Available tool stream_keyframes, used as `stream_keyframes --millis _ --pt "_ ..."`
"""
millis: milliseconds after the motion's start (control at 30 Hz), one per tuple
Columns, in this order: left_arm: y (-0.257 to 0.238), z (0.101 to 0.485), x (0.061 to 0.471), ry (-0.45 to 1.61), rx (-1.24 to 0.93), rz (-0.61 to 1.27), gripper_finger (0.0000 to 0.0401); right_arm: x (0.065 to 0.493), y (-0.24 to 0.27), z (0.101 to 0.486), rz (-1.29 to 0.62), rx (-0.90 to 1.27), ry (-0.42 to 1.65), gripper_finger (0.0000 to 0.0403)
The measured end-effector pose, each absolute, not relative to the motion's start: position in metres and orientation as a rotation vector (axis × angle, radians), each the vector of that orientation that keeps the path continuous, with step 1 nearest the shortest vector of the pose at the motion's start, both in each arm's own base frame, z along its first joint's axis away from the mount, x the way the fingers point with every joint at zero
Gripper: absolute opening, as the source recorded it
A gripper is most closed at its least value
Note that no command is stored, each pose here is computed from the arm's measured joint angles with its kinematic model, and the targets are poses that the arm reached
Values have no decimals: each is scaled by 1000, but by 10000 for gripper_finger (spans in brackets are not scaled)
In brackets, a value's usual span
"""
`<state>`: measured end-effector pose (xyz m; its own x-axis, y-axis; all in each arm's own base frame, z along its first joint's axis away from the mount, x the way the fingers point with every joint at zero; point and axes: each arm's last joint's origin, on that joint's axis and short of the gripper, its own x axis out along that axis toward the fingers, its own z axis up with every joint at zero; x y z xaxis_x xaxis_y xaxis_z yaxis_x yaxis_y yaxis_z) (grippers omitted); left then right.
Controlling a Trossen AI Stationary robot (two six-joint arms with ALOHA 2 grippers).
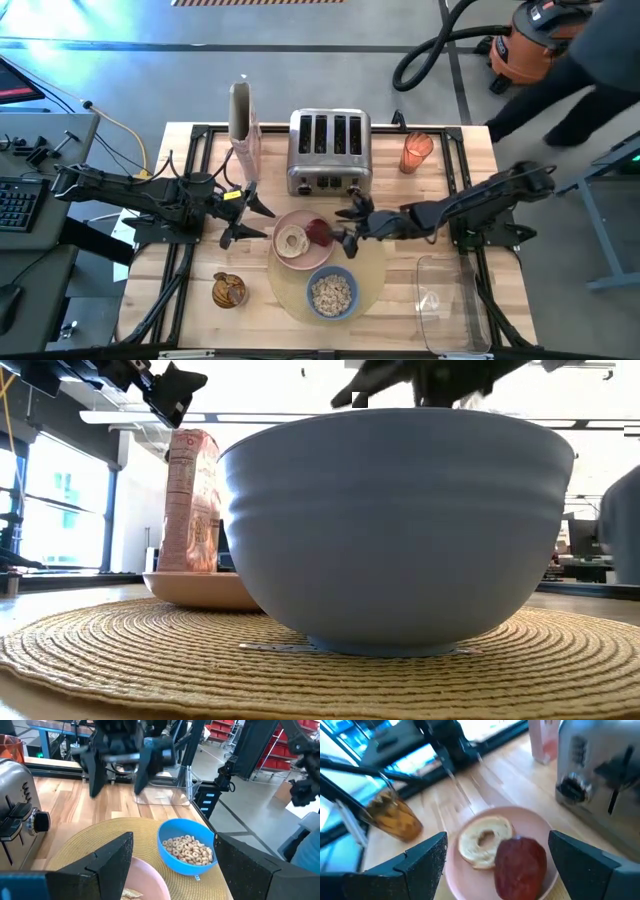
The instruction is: Arrange a breakfast setting
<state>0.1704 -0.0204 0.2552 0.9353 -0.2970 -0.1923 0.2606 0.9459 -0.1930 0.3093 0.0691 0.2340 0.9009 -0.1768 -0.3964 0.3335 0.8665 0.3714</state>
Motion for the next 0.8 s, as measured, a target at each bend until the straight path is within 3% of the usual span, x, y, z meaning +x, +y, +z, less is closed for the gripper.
stream_keyframes --millis 300,800 --pt "-20 255 170 221 -166 -286 266 276 60 270 -275 447 359 326" --pt "-20 255 170 222 -166 -286 266 257 55 264 -315 354 523 326"
